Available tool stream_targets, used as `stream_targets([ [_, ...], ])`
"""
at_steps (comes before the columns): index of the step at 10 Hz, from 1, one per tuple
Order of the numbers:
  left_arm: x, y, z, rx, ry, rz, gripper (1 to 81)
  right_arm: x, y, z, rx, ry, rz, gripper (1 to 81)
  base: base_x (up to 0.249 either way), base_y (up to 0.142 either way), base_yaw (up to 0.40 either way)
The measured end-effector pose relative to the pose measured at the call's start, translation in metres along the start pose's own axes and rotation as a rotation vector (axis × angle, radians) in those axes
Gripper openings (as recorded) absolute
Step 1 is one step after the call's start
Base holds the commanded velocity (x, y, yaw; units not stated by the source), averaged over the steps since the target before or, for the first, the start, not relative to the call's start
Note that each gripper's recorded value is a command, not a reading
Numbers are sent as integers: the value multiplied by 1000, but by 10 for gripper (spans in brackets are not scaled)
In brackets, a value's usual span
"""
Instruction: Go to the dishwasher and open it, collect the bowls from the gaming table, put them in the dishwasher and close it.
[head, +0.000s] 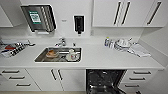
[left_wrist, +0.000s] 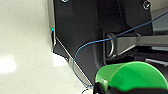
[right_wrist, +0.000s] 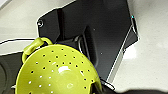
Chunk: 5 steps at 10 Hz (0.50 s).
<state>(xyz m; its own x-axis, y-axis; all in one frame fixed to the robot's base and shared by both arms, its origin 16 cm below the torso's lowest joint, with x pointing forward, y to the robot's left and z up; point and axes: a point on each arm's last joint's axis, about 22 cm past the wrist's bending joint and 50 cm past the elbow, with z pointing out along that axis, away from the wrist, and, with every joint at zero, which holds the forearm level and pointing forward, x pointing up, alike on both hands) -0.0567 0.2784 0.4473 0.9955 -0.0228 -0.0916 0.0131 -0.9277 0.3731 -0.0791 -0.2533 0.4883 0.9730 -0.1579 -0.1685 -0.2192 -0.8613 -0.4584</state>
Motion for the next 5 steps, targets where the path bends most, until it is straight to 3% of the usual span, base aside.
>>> stream_targets([
  [2,22,-20,-24,-1,29,-20,10,2,0,0,0,6,1,10,0,0,0],
  [5,66,-13,-58,-63,82,-28,10,5,-2,0,3,10,-1,10,0,0,0],
])
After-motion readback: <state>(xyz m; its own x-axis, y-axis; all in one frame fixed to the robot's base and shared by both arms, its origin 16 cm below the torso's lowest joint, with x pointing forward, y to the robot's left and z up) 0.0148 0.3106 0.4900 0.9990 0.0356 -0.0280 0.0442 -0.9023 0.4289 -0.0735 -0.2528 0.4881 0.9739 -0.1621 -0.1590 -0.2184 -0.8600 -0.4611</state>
